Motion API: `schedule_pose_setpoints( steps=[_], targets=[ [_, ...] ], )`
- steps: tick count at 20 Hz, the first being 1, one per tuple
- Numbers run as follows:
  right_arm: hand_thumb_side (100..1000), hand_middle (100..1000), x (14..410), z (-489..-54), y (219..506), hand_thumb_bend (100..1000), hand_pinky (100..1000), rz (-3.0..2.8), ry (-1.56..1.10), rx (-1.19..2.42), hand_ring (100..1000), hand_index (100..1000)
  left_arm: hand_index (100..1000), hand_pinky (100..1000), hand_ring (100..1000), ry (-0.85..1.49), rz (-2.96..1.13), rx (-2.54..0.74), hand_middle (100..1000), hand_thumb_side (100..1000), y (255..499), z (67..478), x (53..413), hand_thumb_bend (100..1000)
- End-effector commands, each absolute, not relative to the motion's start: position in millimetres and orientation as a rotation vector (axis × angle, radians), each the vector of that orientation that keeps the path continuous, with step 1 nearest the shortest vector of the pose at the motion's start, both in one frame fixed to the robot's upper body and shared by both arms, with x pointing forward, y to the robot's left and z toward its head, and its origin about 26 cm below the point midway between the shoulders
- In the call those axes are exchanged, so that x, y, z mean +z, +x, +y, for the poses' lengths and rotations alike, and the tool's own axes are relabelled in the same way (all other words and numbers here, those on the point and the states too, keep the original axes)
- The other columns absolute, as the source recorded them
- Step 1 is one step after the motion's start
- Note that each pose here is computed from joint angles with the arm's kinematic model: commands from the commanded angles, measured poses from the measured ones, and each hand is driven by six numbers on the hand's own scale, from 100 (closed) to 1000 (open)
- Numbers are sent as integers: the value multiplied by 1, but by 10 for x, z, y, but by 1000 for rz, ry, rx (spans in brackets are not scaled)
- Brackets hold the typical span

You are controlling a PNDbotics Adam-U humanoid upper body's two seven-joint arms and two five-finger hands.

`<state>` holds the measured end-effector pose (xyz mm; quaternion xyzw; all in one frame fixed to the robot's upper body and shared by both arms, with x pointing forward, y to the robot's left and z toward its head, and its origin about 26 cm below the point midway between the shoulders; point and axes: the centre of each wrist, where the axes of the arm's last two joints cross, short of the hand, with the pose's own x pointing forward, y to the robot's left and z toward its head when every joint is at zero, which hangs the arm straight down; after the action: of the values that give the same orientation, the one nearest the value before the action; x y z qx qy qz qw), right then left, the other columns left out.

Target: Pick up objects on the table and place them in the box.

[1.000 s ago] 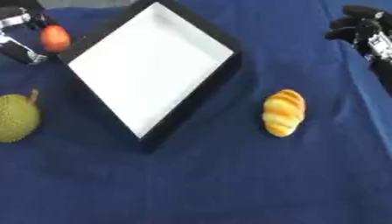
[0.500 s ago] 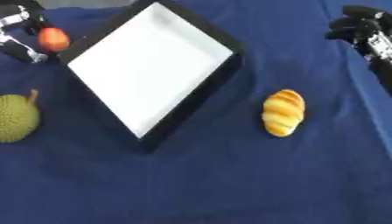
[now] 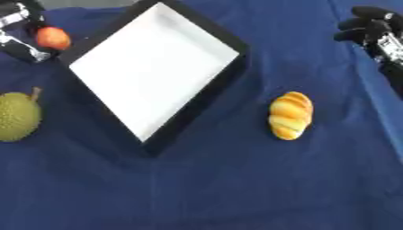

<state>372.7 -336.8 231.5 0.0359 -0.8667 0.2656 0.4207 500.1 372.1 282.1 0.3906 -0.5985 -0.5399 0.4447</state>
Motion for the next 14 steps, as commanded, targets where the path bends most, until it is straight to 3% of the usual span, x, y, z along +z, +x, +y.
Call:
schedule_pose_setpoints(
  steps=[1, 14],
  targets=[
    [607, 753, 2437, -3405, 3707, 100, 1000, -2192, 58, 693, 788, 882, 496, 578, 541, 1009, -1538, -1329, 486, 100, 4971, 3750, 3009, 312],
    [603, 752, 2348, -3457, 3700, 100, 1000, -2158, 48, 675, 788, 883, 493, 569, 535, 990, -1627, -1373, 482, 100, 4937, 3703, 3201, 350]
  ],
)
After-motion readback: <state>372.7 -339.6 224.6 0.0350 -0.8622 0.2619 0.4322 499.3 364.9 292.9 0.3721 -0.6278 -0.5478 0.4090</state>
